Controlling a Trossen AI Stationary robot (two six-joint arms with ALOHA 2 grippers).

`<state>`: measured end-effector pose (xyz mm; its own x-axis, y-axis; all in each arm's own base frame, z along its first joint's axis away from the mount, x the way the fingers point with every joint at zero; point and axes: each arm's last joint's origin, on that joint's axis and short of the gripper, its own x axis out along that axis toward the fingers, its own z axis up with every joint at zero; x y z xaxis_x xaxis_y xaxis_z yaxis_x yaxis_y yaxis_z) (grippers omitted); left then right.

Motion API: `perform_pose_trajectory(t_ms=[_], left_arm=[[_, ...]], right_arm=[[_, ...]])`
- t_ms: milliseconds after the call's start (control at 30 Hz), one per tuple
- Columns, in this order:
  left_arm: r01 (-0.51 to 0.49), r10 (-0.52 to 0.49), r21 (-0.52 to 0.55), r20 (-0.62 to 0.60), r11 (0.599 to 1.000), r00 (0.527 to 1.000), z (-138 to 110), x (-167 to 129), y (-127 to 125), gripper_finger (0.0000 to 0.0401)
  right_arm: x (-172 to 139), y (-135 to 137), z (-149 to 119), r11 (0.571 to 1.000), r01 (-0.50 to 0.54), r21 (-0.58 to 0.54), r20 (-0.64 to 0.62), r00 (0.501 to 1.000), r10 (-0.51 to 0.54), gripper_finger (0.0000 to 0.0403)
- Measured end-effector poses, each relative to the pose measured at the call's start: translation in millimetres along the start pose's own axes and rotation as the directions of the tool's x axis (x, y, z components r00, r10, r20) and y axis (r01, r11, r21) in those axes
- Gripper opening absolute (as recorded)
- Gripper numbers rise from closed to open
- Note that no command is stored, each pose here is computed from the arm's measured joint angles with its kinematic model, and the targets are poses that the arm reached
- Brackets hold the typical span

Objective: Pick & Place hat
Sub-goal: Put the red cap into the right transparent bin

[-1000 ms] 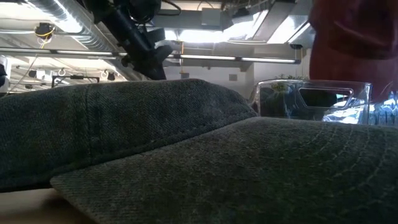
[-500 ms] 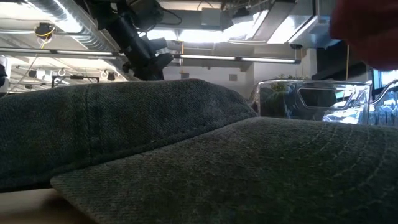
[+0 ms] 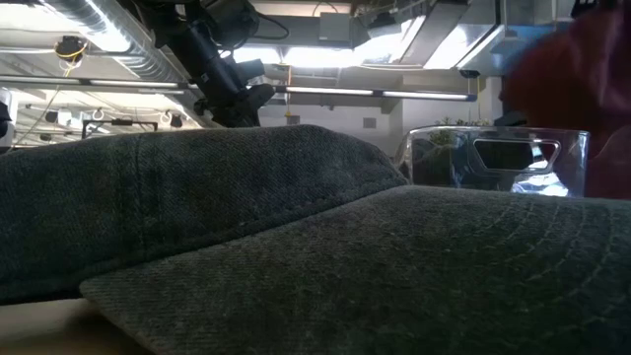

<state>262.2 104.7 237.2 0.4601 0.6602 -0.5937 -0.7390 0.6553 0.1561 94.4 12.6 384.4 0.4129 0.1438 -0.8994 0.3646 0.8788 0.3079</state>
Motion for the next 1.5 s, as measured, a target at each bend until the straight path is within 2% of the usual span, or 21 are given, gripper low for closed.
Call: perform_pose_trajectory(t_ms=[133, 300, 567, 667, 800, 1033, 1100, 1167, 1233, 1300, 1400, 1500], left_arm=[[0.0, 0.0, 0.0, 0.0, 1.0, 1.0, 0, 0, 0, 0.0111], [0.026, -0.026, 0.0, -0.006, 1.0, 1.0, 0, 0, -1, 0.0107], [0.048, -0.048, 0.0, -0.011, 0.999, 0.999, 0, 0, -1, 0.0111], [0.054, -0.054, 0.001, -0.011, 0.999, 0.998, 0, -1, -2, 0.0109], [0.056, -0.056, 0.0, -0.011, 0.998, 0.998, 0, -1, -2, 0.0108], [0.056, -0.056, 0.001, -0.012, 0.998, 0.998, 0, -1, -2, 0.0111], [0.055, -0.055, 0.001, -0.011, 0.998, 0.998, 0, -1, -2, 0.011], [0.05, -0.05, 0.012, -0.01, 0.999, 0.999, 0, -1, -2, 0.0108], [0.047, -0.047, 0.034, -0.009, 0.998, 0.999, 0, -1, -2, 0.0107], [0.046, -0.046, 0.035, -0.009, 0.998, 0.999, 0, -1, -2, 0.0108], [0.046, -0.046, 0.037, -0.009, 0.998, 0.999, 0, -1, -2, 0.0111], [0.046, -0.046, 0.037, -0.009, 0.998, 0.999, 0, -1, -2, 0.0111]], right_arm=[[8, -1, 1, 1.0, 0.017, 0.009, -0.025, 1.0, -0.016, 0.0036], [20, -6, -2, 0.995, 0.094, 0.04, -0.033, 0.995, -0.093, 0.0036], [37, -12, -4, 0.968, 0.21, 0.135, -0.05, 0.977, -0.205, 0.0036], [36, -11, -4, 0.959, 0.191, 0.211, -0.059, 0.981, -0.183, 0.0036], [30, -10, -4, 0.92, 0.162, 0.357, -0.043, 0.987, -0.158, 0.0036], [30, -12, -2, 0.841, 0.194, 0.504, -0.007, 0.975, -0.221, 0.0036], [31, -12, -1, 0.834, 0.201, 0.514, -0.003, 0.973, -0.233, 0.0036], [32, -11, 0, 0.865, 0.224, 0.45, 0.0, 0.968, -0.25, 0.0036], [34, -11, 3, 0.909, 0.262, 0.324, 0.002, 0.961, -0.278, 0.0036], [38, -10, 7, 0.931, 0.322, 0.172, 0.015, 0.944, -0.33, 0.0036], [45, -9, 15, 0.908, 0.417, -0.046, 0.029, 0.909, -0.416, 0.0036], [52, -7, 23, 0.842, 0.483, -0.239, 0.035, 0.871, -0.49, 0.0036]])
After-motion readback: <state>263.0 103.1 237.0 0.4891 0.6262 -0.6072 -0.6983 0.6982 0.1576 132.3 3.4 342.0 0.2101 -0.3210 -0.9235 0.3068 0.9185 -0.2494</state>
